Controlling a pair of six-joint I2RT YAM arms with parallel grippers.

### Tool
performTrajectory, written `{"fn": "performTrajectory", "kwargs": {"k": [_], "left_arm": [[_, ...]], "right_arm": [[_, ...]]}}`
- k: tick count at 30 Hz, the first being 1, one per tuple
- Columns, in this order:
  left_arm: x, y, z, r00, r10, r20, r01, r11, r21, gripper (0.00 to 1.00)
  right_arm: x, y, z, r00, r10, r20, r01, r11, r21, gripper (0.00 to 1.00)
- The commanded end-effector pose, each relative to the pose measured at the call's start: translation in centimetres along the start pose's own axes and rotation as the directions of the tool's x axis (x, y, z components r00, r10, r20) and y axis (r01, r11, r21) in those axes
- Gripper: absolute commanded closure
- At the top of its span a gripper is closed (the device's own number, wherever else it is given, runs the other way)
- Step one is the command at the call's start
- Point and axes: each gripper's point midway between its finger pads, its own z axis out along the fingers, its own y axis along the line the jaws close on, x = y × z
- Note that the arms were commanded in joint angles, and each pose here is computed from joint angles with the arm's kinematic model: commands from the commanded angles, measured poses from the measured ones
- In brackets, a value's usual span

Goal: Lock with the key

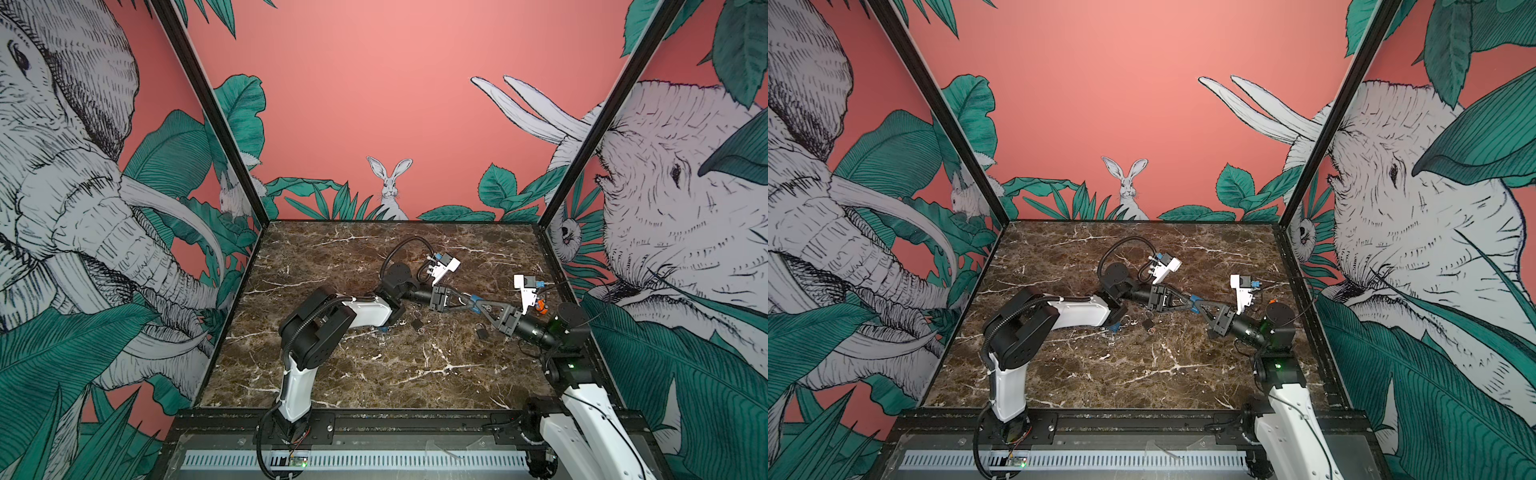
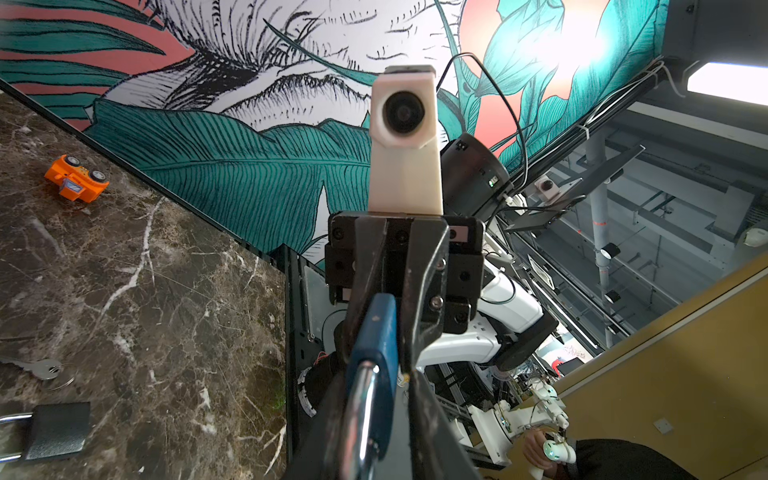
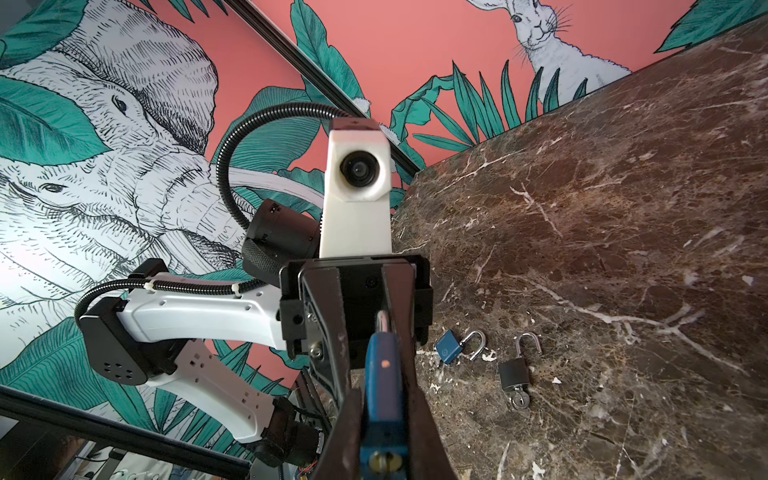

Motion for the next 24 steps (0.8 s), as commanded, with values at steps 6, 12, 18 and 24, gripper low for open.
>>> {"fn": "performTrajectory", "kwargs": {"k": [6,12,18,24], "left_arm": [[-0.4,-1.7,0.9,0.998,0.059,-0.016,-0.058,0.997,0.052,0.75],[-0.3,-1.2,0.9,0.999,0.047,-0.005,-0.046,0.998,0.039,1.00],[-1.4,-1.0,-0.5,0.997,0.029,0.073,-0.032,0.999,0.041,1.00],[-1.4,-1.3,-1.7,0.995,0.047,0.089,-0.050,0.999,0.022,1.00]], "right_arm": [[0.2,0.1,-0.2,0.999,-0.048,0.023,0.049,0.999,-0.023,1.00],[0.3,0.0,-0.4,0.998,-0.050,0.038,0.050,0.999,-0.015,1.00],[-0.1,-0.3,-0.8,0.997,-0.044,0.062,0.042,0.998,0.039,0.81],[-0.6,0.2,-1.3,0.996,-0.045,0.072,0.041,0.997,0.064,0.58]]}}
